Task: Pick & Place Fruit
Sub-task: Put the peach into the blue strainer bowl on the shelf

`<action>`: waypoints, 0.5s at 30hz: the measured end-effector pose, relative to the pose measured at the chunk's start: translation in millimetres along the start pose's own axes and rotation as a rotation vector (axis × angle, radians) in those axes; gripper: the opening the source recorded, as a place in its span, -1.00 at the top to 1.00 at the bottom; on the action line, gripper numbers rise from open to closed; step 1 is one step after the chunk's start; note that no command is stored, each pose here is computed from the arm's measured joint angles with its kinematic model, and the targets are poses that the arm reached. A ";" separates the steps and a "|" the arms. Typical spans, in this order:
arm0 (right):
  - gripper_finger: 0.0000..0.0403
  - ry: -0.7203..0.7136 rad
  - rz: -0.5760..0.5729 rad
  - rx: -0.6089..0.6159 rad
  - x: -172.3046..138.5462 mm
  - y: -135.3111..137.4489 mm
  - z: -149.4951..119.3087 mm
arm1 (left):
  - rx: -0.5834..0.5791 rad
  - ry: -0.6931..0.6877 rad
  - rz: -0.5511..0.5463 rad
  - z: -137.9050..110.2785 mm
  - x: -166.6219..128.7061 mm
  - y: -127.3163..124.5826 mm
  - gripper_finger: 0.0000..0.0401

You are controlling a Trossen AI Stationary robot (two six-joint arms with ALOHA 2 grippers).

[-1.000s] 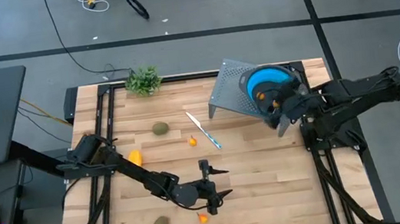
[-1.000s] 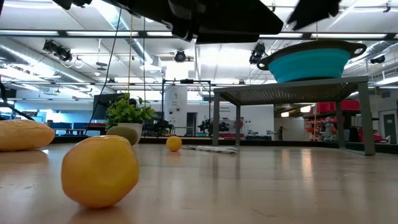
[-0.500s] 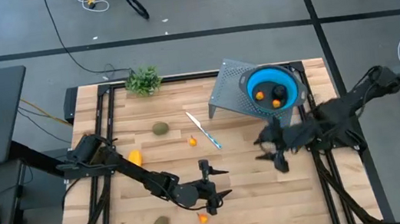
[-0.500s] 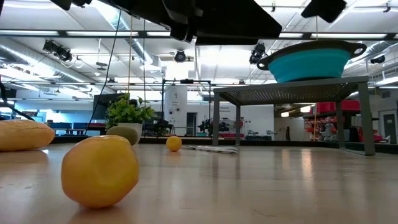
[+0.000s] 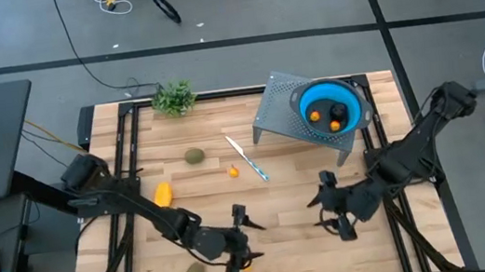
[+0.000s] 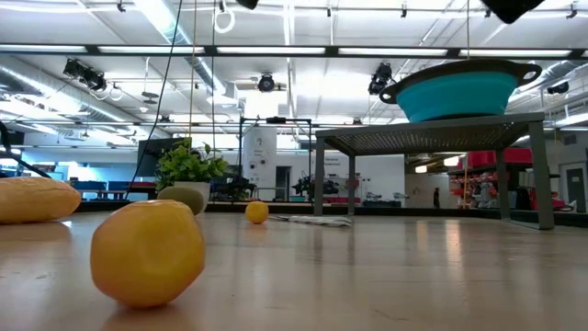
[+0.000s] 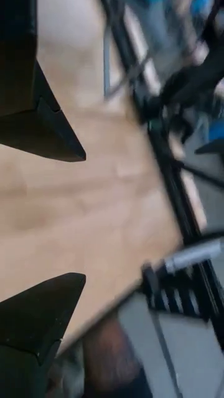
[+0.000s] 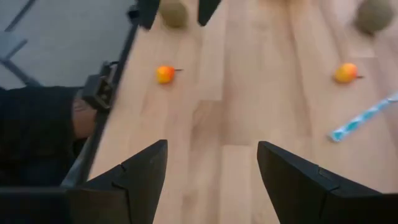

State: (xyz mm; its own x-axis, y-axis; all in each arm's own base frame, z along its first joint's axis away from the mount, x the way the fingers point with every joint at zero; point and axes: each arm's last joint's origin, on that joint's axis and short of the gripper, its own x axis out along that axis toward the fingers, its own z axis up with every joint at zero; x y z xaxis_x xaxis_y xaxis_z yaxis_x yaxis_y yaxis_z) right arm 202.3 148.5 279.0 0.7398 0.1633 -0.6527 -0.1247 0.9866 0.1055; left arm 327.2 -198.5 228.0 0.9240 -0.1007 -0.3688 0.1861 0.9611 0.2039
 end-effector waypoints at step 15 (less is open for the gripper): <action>-0.28 0.108 0.036 -0.013 32.3 39.2 -26.9 | 0.080 0.182 -0.238 -33.3 0.3 -42.4 -0.57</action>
State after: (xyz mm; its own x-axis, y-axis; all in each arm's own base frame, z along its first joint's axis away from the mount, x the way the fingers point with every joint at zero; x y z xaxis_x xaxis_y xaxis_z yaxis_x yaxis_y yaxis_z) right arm 203.6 192.4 241.9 0.6593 0.1964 -0.7257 -0.1592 0.9799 0.1206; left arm 308.4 -230.7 189.0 0.7779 -0.2658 -0.5693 0.4225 0.8920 0.1609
